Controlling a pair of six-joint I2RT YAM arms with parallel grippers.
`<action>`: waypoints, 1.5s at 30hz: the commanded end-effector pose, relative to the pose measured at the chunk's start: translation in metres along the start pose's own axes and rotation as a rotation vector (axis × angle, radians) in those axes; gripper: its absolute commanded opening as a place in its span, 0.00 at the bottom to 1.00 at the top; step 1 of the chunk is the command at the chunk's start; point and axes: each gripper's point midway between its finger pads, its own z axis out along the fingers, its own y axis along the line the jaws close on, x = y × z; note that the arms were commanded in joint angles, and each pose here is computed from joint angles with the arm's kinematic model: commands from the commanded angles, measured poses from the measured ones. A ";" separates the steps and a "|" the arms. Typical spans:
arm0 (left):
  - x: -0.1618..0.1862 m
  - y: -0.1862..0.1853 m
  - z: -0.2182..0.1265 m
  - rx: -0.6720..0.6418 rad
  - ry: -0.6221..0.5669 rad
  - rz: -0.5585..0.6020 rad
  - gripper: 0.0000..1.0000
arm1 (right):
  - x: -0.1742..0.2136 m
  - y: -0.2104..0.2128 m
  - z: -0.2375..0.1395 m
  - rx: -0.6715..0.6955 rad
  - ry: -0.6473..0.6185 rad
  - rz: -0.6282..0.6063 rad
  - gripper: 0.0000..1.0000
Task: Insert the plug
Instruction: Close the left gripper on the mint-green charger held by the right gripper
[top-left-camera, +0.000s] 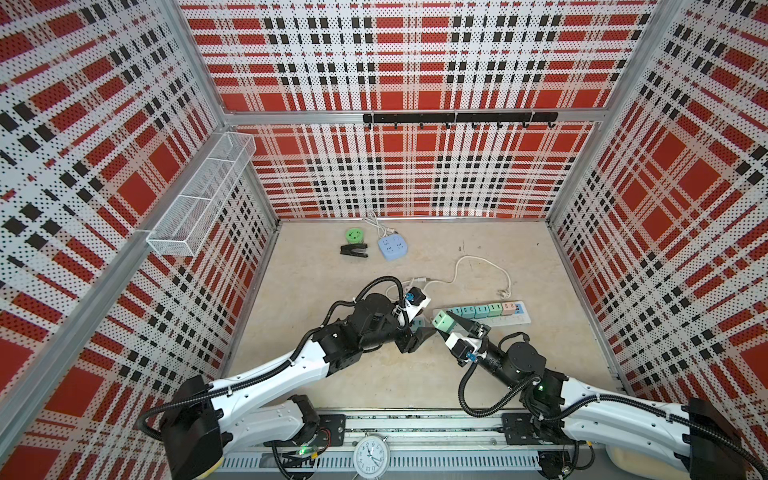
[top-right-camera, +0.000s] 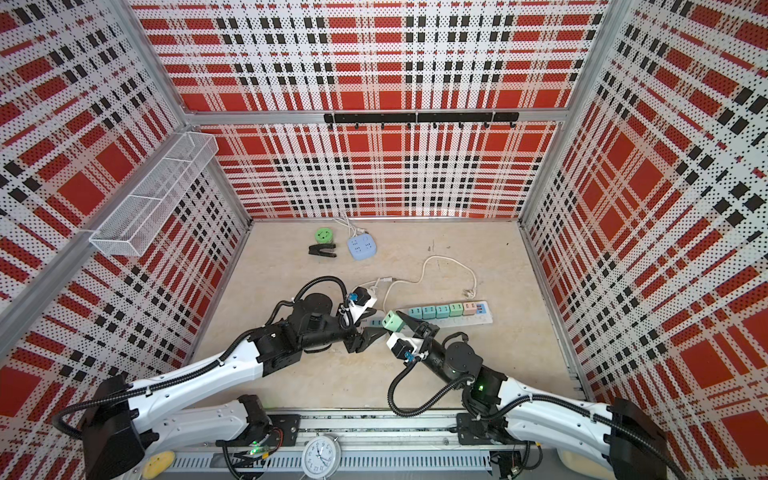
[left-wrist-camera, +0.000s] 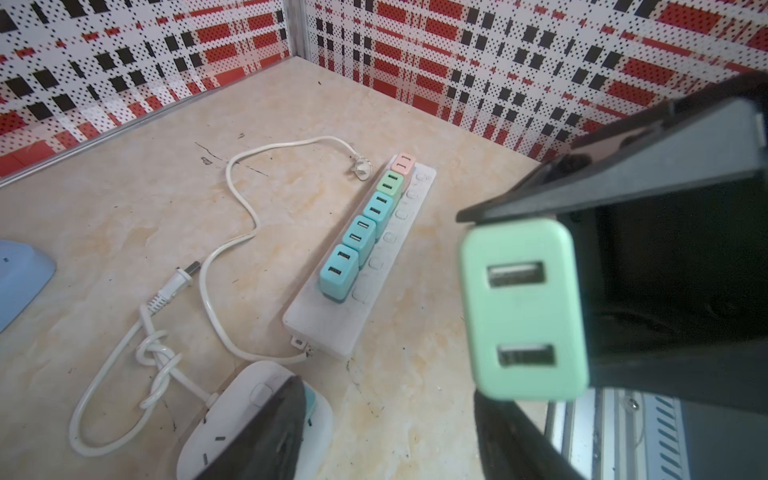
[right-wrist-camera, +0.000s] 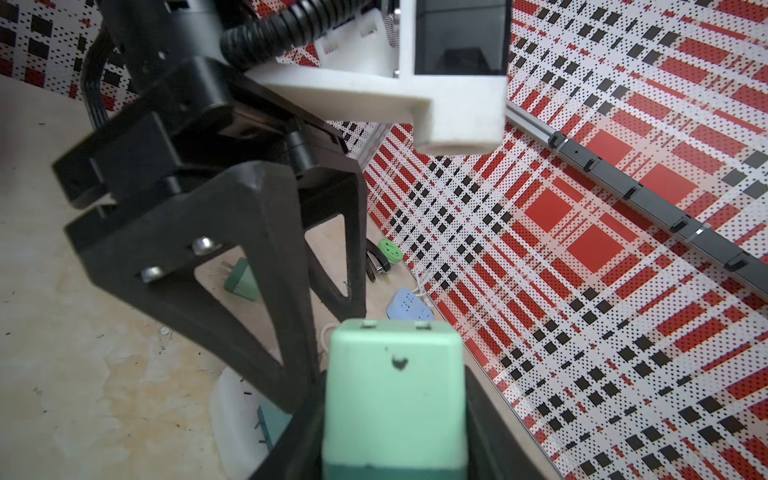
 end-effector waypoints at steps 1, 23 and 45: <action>-0.019 -0.010 -0.004 0.047 -0.057 0.016 0.64 | -0.012 -0.002 0.003 0.003 -0.050 -0.059 0.02; -0.024 -0.020 -0.009 0.100 -0.097 0.019 0.57 | -0.027 0.012 0.008 -0.041 -0.152 -0.155 0.00; -0.019 -0.002 -0.008 0.047 -0.080 -0.010 0.00 | -0.038 0.009 0.008 -0.003 -0.190 -0.091 1.00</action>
